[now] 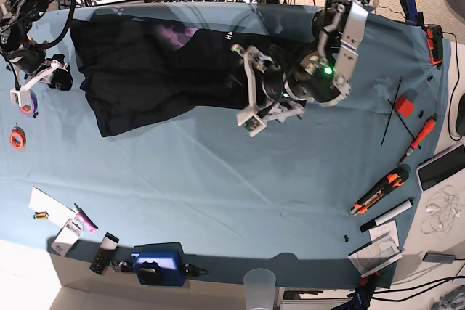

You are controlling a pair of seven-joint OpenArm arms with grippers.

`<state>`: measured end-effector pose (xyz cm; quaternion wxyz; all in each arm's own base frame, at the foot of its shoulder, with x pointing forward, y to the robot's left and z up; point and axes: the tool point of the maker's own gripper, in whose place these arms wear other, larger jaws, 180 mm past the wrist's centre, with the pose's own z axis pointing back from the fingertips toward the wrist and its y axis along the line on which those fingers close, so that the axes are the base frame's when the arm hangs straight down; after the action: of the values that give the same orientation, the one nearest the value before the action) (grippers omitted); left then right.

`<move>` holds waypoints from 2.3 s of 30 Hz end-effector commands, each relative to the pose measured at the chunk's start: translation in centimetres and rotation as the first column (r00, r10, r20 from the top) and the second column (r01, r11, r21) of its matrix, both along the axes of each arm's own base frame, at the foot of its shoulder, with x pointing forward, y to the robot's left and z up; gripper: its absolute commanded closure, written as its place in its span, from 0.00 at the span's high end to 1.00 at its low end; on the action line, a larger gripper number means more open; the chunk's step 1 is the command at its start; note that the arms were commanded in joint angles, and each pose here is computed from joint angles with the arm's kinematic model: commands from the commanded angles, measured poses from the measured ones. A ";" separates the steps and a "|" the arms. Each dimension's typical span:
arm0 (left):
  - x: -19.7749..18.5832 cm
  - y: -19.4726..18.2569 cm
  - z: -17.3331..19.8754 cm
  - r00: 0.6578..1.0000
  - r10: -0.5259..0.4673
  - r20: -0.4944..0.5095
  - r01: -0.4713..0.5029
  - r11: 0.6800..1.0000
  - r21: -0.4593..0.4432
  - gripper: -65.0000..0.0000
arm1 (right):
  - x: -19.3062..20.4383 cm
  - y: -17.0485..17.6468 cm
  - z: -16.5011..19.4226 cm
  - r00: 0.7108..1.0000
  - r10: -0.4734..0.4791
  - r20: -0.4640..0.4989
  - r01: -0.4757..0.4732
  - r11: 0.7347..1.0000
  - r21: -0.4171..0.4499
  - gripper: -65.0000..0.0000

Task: Layout the t-shirt on the table in an organized manner, then fold the t-shirt properly
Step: 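Fold the shirt end with the left gripper toward the right gripper, then lift the folded shirt with the right gripper and drag it toward the left gripper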

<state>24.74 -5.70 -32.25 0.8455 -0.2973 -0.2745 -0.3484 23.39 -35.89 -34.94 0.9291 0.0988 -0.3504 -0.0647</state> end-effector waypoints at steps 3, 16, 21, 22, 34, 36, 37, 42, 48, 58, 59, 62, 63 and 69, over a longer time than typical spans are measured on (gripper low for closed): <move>1.2 -1.2 4.2 0.991 -0.004 0.133 0.015 0.996 -0.085 0.59 | 1.0 -0.8 1.8 0.998 0.003 0.061 -0.001 1.000 -0.026 0.29; 3.4 3.1 3.7 0.949 0.193 0.249 -0.231 0.964 0.134 0.55 | 1.0 -0.8 1.9 0.998 0.003 0.061 -0.002 1.000 -0.026 0.29; 0.3 6.2 0.0 0.960 0.221 0.171 -0.260 0.930 0.261 0.38 | 1.3 -0.2 2.8 0.996 0.028 0.086 -0.029 0.999 0.017 0.29; -0.3 6.4 -0.1 0.962 0.218 0.166 -0.257 0.929 0.266 0.38 | 1.4 0.0 3.2 0.994 0.040 0.098 -0.043 0.998 0.035 0.29; -1.7 6.0 1.5 0.953 0.223 0.204 -0.264 0.943 0.202 0.38 | 2.4 0.7 7.2 0.972 0.111 0.208 -0.135 0.985 0.106 0.42; -1.5 5.8 1.7 0.950 0.226 0.213 -0.267 0.945 0.190 0.38 | 2.0 0.6 6.7 0.976 0.111 0.188 -0.132 0.986 0.103 0.55; -1.5 5.8 1.7 0.950 0.226 0.216 -0.268 0.945 0.187 0.38 | 1.8 0.6 6.5 0.977 0.110 0.182 -0.131 0.986 0.104 0.58; -1.5 5.8 1.7 0.950 0.227 0.216 -0.268 0.945 0.185 0.38 | 1.3 1.1 5.5 0.982 0.087 0.166 -0.111 0.983 0.144 0.58; -1.5 5.7 1.7 0.949 0.227 0.217 -0.268 0.946 0.183 0.38 | 0.2 3.1 0.7 0.995 0.057 0.084 -0.080 0.951 0.300 0.58; -1.6 5.7 1.7 0.950 0.227 0.215 -0.268 0.946 0.183 0.38 | -0.9 7.9 -4.1 0.984 0.172 -0.048 -0.136 0.896 0.422 0.58; -1.6 5.7 1.7 0.950 0.227 0.215 -0.268 0.946 0.183 0.38 | -0.9 8.5 -4.3 0.980 0.189 -0.057 -0.147 0.892 0.428 0.58; -1.5 5.7 1.8 0.948 0.229 0.219 -0.269 0.947 0.177 0.38 | -1.4 10.2 -5.4 0.965 0.244 -0.099 -0.179 0.882 0.436 0.58; -1.5 5.7 1.7 0.949 0.228 0.219 -0.269 0.946 0.178 0.38 | -1.6 10.7 -5.9 0.957 0.264 -0.118 -0.190 0.882 0.432 0.58; -1.6 5.7 1.7 0.949 0.228 0.216 -0.269 0.946 0.181 0.38 | -2.4 11.7 -7.3 0.940 0.295 -0.171 -0.206 0.891 0.404 0.34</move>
<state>22.82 0.31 -31.43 0.8860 -0.1294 -0.3351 -0.2932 23.66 -23.66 -40.03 0.8945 0.3468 -0.2796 -0.0389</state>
